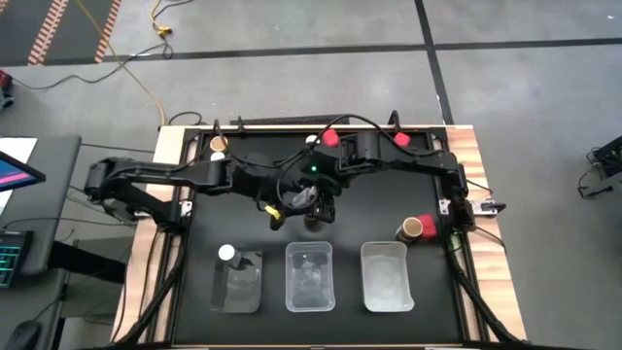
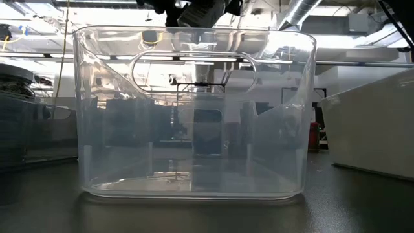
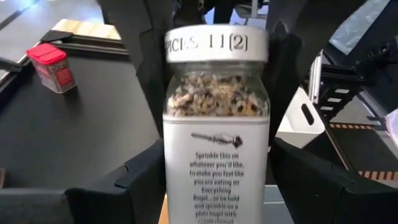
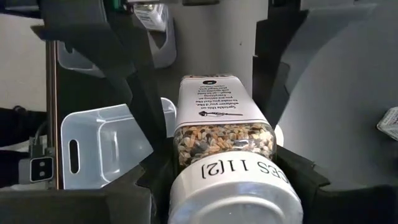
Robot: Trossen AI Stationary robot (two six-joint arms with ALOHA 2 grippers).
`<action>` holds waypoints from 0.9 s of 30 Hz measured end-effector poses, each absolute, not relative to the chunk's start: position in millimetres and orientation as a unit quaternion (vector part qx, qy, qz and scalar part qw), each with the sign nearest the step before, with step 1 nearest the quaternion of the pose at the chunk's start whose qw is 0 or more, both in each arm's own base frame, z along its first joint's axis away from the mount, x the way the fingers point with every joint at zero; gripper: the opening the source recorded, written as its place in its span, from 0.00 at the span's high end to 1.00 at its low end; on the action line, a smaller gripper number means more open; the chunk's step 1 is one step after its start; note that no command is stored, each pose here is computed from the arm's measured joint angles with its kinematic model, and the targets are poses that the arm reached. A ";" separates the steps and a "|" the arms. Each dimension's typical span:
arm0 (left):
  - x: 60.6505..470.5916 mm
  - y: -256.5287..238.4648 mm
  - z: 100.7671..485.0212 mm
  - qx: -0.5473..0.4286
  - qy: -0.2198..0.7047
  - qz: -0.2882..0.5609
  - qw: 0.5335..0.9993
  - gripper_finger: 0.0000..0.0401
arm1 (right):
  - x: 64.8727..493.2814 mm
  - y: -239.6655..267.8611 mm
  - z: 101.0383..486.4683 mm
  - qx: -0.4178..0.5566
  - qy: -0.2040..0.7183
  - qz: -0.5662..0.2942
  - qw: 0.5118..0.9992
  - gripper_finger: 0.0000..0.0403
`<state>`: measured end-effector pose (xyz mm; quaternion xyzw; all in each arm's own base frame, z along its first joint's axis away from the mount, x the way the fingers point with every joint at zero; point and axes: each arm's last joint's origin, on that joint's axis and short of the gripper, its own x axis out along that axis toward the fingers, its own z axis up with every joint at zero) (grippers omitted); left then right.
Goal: Sort spices by type
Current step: Put the right white seasoning bottle into the black bin
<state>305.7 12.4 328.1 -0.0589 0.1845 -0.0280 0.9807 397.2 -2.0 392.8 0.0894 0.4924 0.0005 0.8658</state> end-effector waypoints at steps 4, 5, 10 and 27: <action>311.0 12.7 328.3 -0.062 0.187 -0.028 0.980 0.35 | 396.6 -2.0 393.1 0.084 0.494 0.003 0.866 0.45; 311.0 12.6 328.8 -0.062 0.187 -0.029 0.980 0.35 | 396.6 -2.0 393.1 0.084 0.493 0.004 0.866 0.45; 311.2 12.8 329.8 -0.061 0.184 -0.032 0.980 0.47 | 396.1 -1.6 393.4 0.079 0.494 0.009 0.866 0.45; 310.9 13.1 329.5 -0.061 0.186 -0.032 0.980 0.52 | 396.1 -4.7 393.5 0.084 0.493 0.008 0.866 0.42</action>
